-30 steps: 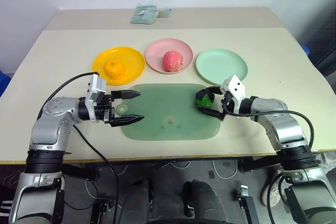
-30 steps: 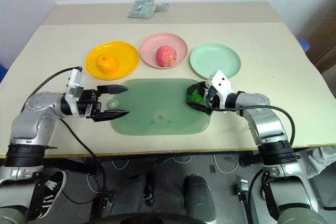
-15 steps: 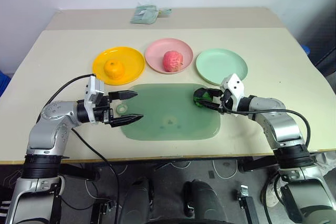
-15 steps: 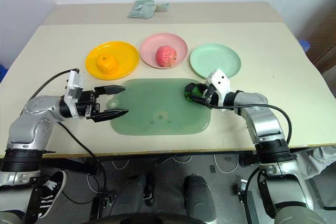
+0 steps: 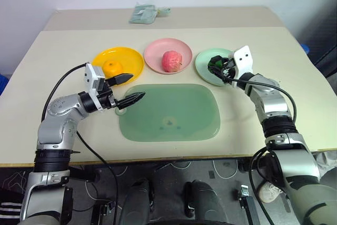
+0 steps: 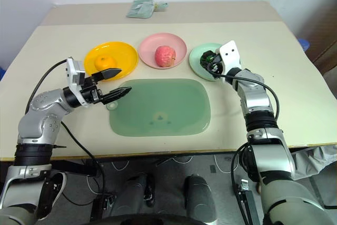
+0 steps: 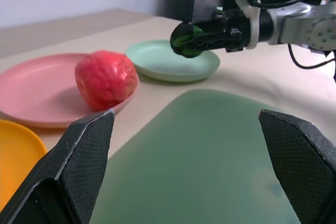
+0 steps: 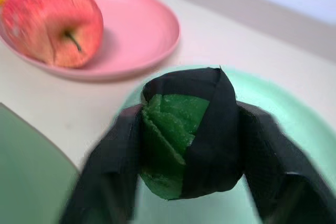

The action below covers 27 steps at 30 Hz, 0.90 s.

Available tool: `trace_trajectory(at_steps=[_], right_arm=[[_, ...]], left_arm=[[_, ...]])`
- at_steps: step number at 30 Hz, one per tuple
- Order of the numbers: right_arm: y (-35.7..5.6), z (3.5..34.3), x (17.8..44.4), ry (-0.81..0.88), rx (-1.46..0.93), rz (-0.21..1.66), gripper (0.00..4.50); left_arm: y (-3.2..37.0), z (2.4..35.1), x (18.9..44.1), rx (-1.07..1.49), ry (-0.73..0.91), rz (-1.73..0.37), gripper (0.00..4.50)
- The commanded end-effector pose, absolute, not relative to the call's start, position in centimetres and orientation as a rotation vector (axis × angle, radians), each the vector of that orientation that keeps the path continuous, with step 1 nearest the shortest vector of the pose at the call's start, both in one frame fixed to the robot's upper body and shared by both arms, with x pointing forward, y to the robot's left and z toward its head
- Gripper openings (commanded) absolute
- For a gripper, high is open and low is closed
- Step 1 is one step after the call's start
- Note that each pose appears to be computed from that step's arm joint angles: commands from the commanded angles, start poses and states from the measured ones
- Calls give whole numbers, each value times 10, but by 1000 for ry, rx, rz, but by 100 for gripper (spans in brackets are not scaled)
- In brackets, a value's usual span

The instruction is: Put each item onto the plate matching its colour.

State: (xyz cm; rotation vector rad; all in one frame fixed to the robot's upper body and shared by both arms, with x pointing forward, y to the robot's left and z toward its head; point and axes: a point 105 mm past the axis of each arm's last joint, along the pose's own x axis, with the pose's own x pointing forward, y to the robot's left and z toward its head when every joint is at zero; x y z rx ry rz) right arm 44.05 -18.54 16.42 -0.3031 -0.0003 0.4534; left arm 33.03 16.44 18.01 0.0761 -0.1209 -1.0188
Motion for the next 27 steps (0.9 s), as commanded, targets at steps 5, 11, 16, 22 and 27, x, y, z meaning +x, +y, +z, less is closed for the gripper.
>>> trace_trajectory(at_steps=[5, 11, 16, 22, 27], right_arm=[[-166, 216, 423, -221, -251, 626, 448], [-142, 216, 359, -225, -206, 1000, 448], [-147, 199, 330, -123, -256, 1140, 448], [-153, 191, 330, -92, -315, 1107, 448], [-168, 191, 344, -84, -322, 1011, 448]], left_arm=[[174, 192, 316, 104, -156, -1036, 450], [182, 190, 305, 120, -143, -1066, 450], [189, 189, 309, 175, -135, -1041, 450], [192, 186, 308, 205, -110, -1072, 450], [188, 181, 308, 202, -110, -1068, 450]])
